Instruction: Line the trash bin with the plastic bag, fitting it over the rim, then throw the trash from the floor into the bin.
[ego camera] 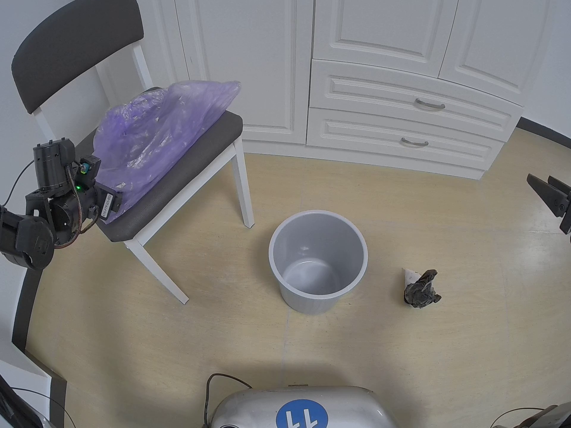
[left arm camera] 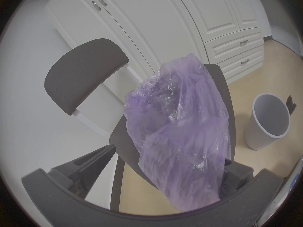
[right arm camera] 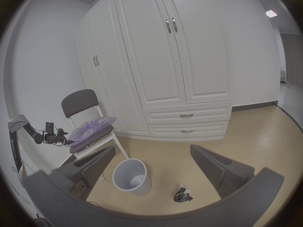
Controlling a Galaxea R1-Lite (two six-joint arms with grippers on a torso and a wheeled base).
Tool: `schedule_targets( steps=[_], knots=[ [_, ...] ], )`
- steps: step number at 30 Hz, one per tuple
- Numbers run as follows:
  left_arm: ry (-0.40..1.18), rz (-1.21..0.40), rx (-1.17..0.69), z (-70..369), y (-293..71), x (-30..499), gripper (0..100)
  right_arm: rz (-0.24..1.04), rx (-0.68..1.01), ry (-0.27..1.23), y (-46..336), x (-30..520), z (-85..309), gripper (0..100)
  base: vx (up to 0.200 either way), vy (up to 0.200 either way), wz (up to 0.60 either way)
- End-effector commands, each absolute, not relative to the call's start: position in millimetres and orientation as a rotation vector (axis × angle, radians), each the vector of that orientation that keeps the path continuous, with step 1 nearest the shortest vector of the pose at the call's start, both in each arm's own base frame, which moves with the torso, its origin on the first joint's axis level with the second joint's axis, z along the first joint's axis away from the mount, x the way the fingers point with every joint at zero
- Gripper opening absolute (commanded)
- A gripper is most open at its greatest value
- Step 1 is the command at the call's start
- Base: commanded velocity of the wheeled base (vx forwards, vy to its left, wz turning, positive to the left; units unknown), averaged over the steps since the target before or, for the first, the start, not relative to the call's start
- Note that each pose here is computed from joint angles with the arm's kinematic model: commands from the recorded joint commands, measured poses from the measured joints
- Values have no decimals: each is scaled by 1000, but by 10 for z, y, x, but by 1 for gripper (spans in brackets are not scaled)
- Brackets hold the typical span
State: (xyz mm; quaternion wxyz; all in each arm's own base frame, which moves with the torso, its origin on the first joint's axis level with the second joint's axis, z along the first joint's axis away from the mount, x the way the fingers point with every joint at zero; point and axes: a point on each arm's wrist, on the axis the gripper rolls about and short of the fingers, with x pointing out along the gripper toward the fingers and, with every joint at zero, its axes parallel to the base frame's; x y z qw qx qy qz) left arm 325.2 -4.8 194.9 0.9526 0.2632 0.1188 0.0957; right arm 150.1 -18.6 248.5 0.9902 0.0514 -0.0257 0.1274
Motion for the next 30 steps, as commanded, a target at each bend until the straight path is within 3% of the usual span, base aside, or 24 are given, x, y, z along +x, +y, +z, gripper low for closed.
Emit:
schedule_targets(
  steps=[1,30],
  knots=[
    [251,219,541,1943,-69,3239,100,257,101,-53,-184,1498,2487,100,0,0,0],
    [304,387,617,1941,-166,3219,100,257,102,-50,-185,1506,2483,100,0,0,0]
  ],
)
